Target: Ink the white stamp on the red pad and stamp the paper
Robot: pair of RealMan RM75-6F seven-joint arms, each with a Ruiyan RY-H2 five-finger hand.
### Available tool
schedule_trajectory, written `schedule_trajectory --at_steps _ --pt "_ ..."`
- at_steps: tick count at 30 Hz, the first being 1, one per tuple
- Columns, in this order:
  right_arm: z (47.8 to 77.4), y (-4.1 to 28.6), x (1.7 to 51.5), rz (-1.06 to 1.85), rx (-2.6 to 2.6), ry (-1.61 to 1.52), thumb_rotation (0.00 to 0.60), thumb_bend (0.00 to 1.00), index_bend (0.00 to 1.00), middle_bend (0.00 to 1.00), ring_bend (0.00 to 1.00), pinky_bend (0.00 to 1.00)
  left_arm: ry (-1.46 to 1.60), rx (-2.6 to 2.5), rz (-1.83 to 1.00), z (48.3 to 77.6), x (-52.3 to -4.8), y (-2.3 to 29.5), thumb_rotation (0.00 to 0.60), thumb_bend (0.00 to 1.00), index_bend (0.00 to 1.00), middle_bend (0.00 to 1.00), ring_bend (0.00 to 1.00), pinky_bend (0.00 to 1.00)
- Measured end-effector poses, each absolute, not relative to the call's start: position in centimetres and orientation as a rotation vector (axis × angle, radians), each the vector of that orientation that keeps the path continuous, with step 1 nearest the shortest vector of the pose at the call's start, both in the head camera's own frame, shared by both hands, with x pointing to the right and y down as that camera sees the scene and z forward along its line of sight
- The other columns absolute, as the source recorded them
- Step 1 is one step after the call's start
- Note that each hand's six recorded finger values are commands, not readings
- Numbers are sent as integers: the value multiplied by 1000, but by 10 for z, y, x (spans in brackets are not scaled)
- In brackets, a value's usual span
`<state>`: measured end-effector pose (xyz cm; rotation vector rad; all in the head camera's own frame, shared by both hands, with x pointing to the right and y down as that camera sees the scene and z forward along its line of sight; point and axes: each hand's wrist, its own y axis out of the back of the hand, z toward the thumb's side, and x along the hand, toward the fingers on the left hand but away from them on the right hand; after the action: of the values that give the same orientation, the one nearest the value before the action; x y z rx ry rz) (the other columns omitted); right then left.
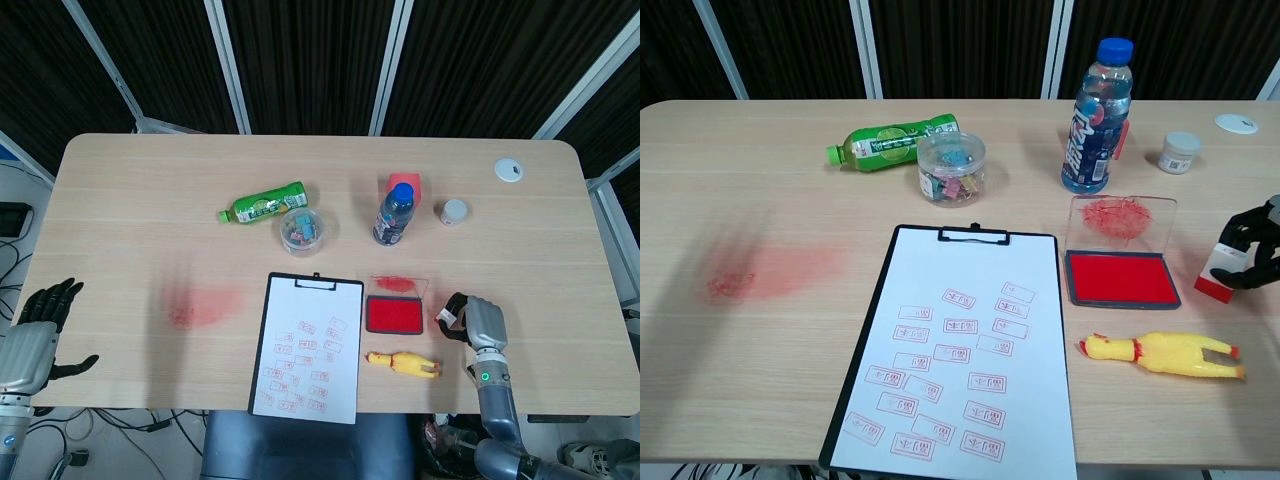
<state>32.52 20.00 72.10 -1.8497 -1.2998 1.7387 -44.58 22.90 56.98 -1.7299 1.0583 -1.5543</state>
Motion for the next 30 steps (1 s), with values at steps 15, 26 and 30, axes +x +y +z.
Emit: schedule_trajectory --at_steps 15,26,30 --pt "722 202 327 1756 -1847 -1276 600 456 815 592 595 732 1057 -1729 -1554 570 -446 229 600 7 0 0 0 0" --pt "722 204 327 1764 -1859 -1264 600 452 725 530 537 710 1063 -1726 -1550 569 -446 229 600 8 0 0 0 0" --pt "722 204 327 1768 -1863 -1264 600 452 703 513 521 710 1062 -1726 -1549 569 -446 230 600 8 0 0 0 0"
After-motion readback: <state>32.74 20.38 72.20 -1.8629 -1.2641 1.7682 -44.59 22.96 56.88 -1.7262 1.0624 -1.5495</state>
